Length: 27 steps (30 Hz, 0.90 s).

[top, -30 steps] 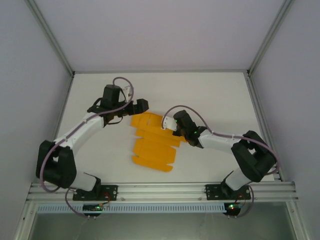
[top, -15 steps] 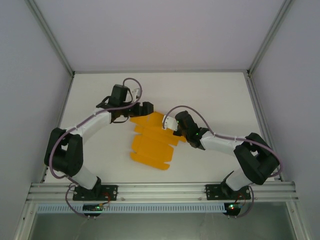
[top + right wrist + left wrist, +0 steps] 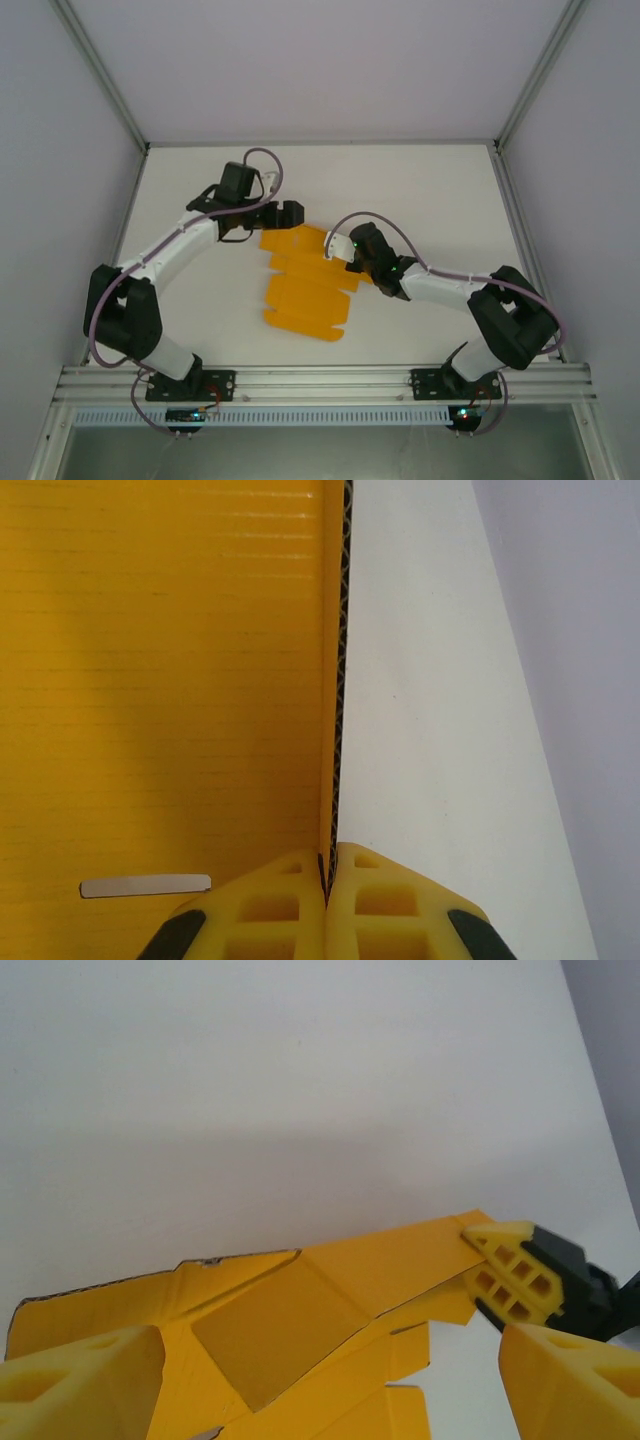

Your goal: Assemble paper box

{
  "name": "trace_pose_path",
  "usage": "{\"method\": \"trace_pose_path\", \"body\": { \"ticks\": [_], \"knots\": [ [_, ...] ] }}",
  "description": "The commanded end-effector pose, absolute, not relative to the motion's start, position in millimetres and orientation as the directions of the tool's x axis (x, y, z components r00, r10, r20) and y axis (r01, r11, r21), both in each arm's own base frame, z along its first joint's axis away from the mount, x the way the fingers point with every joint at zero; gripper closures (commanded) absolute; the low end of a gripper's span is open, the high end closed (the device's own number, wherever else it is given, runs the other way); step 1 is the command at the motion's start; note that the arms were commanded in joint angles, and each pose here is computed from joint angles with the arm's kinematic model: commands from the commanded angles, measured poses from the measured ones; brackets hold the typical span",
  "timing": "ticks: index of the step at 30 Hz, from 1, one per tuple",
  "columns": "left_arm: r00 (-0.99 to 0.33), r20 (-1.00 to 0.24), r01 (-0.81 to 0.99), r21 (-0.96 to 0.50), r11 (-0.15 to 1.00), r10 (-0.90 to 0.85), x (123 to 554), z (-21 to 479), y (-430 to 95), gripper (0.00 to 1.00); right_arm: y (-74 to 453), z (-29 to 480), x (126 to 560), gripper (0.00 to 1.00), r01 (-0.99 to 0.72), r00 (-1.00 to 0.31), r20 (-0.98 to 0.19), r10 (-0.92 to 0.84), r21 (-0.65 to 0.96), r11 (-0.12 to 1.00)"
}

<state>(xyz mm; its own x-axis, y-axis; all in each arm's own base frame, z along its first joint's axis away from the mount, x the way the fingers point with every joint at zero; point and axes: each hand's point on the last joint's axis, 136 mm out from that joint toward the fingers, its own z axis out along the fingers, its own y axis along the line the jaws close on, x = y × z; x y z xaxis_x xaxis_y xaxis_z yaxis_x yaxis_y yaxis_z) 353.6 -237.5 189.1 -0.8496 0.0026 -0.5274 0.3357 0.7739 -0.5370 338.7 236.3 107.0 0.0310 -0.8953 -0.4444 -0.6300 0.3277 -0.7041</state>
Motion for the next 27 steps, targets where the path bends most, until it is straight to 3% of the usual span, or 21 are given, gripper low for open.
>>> {"method": "trace_pose_path", "body": {
  "ticks": [1, 18, 22, 27],
  "knots": [
    [-0.849, -0.528, 0.369, -0.544, 0.753, 0.035, 352.4, 200.5, -245.5, 0.15, 235.2, 109.9, 338.2, 1.00, -0.615, 0.025, -0.452, -0.892, -0.710, 0.342],
    [-0.915, -0.396, 0.357, -0.697, 0.621, 0.082, 328.9, 174.4, -287.0, 0.40, 235.3, 115.5, 342.2, 1.00, -0.584, 0.022, -0.465, -0.885, -0.725, 0.366],
    [-0.922, -0.379, 0.342, -0.719, 0.605, 0.071, 331.4, 171.0, -291.9, 0.50, 235.3, 116.8, 342.4, 1.00, -0.578, 0.023, -0.464, -0.886, -0.729, 0.367],
    [-0.922, -0.386, 0.336, -0.744, 0.578, 0.039, 339.8, 173.3, -299.2, 0.54, 238.0, 115.9, 340.8, 1.00, -0.585, 0.032, -0.467, -0.884, -0.726, 0.362]
  ]
}}
